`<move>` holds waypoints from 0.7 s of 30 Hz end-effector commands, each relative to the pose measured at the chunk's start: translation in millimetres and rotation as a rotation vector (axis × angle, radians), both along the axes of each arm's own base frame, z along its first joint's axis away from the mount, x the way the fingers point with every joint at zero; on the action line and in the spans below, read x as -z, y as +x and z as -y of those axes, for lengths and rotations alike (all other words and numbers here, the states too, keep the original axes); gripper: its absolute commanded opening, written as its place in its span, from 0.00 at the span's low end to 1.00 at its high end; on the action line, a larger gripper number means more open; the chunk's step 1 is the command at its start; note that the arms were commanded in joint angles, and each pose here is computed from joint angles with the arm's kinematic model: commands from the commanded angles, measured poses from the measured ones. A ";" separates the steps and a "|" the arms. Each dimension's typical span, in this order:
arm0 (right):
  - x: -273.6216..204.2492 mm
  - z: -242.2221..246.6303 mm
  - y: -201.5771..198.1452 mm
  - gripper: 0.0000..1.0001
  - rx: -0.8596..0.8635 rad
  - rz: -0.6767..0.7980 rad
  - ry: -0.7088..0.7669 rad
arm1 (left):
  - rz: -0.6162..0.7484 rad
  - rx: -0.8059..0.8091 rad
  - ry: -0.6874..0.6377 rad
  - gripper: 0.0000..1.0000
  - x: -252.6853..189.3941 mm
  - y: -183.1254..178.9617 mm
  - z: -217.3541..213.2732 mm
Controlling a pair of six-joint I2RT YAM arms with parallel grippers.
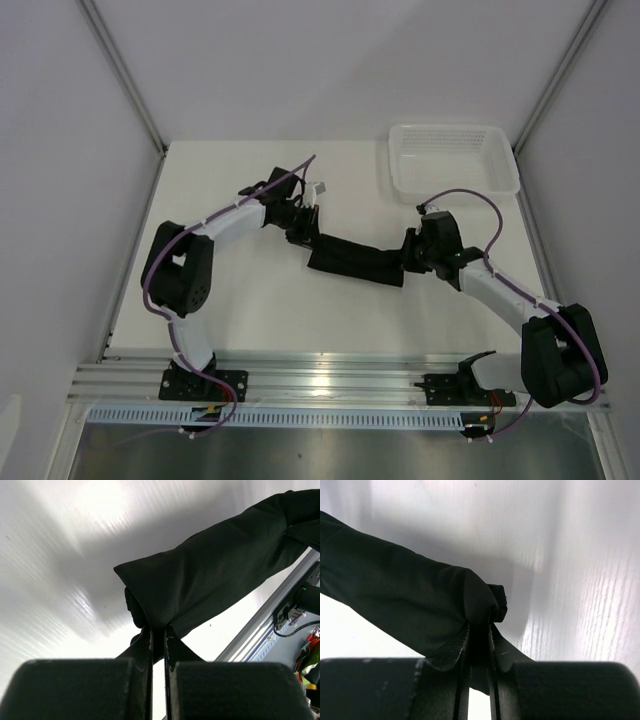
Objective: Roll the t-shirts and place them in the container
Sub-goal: Place the rolled tshirt into the container
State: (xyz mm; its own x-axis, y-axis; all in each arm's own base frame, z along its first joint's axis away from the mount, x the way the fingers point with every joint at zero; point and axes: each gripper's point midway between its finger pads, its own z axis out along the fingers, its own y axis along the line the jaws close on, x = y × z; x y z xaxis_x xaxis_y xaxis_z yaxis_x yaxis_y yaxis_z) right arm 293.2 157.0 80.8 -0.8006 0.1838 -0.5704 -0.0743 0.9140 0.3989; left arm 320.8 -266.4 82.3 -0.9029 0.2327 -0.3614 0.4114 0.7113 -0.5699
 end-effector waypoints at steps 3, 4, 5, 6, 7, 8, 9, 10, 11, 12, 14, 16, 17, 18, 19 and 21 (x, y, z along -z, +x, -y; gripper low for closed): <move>-40.0 4.4 28.8 0.00 -0.018 0.130 -0.040 | 0.182 0.034 -0.059 0.01 -63.5 23.1 10.7; -42.2 4.8 31.9 0.00 -0.021 0.138 -0.045 | 0.191 0.035 -0.060 0.01 -66.6 24.6 11.1; -45.0 7.6 36.0 0.00 -0.014 0.145 -0.047 | 0.212 0.039 -0.067 0.01 -73.3 28.4 12.7; -52.6 8.3 41.8 0.00 -0.019 0.167 -0.051 | 0.218 0.041 -0.070 0.01 -76.1 29.1 13.2; -56.1 8.8 45.3 0.00 -0.018 0.176 -0.046 | 0.240 0.042 -0.079 0.01 -84.6 34.2 15.6; -58.8 13.2 50.7 0.00 -0.007 0.182 -0.046 | 0.251 0.044 -0.082 0.01 -87.8 35.7 16.7; -67.5 13.3 57.0 0.00 -0.011 0.207 -0.048 | 0.262 0.043 -0.084 0.01 -91.0 38.3 17.5; -72.4 15.8 61.8 0.00 -0.006 0.223 -0.050 | 0.270 0.043 -0.086 0.01 -93.6 40.2 18.9; -74.2 17.7 66.2 0.00 -0.002 0.229 -0.059 | 0.294 0.041 -0.095 0.01 -101.9 46.0 21.2; -82.6 21.1 73.9 0.00 0.001 0.253 -0.066 | 0.303 0.041 -0.097 0.01 -104.6 48.1 23.4; -89.9 25.4 83.9 0.00 0.011 0.279 -0.074 | 0.334 0.034 -0.118 0.01 -117.4 59.2 30.0; -99.9 32.2 98.9 0.00 0.028 0.310 -0.086 | 0.362 0.035 -0.135 0.01 -129.6 66.8 37.9; -103.0 34.7 104.3 0.00 0.034 0.320 -0.088 | 0.372 0.035 -0.142 0.01 -132.4 73.1 42.6; -102.6 37.4 110.5 0.00 0.042 0.323 -0.091 | 0.401 0.040 -0.157 0.01 -144.1 78.4 49.3; -113.8 42.9 120.4 0.00 0.054 0.353 -0.095 | 0.413 0.038 -0.159 0.01 -147.4 82.1 52.0; -116.1 48.7 131.9 0.00 0.064 0.363 -0.112 | 0.453 0.045 -0.176 0.01 -158.4 94.1 65.0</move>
State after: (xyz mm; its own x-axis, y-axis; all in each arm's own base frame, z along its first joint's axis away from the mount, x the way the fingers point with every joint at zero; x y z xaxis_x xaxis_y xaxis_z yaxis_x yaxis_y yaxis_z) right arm 395.0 120.2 167.0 -0.6243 0.1620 -0.7642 -0.1243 0.9452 0.3019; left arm 397.8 -311.5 213.8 -0.7023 0.1891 -0.6863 0.6261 0.6229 -0.4691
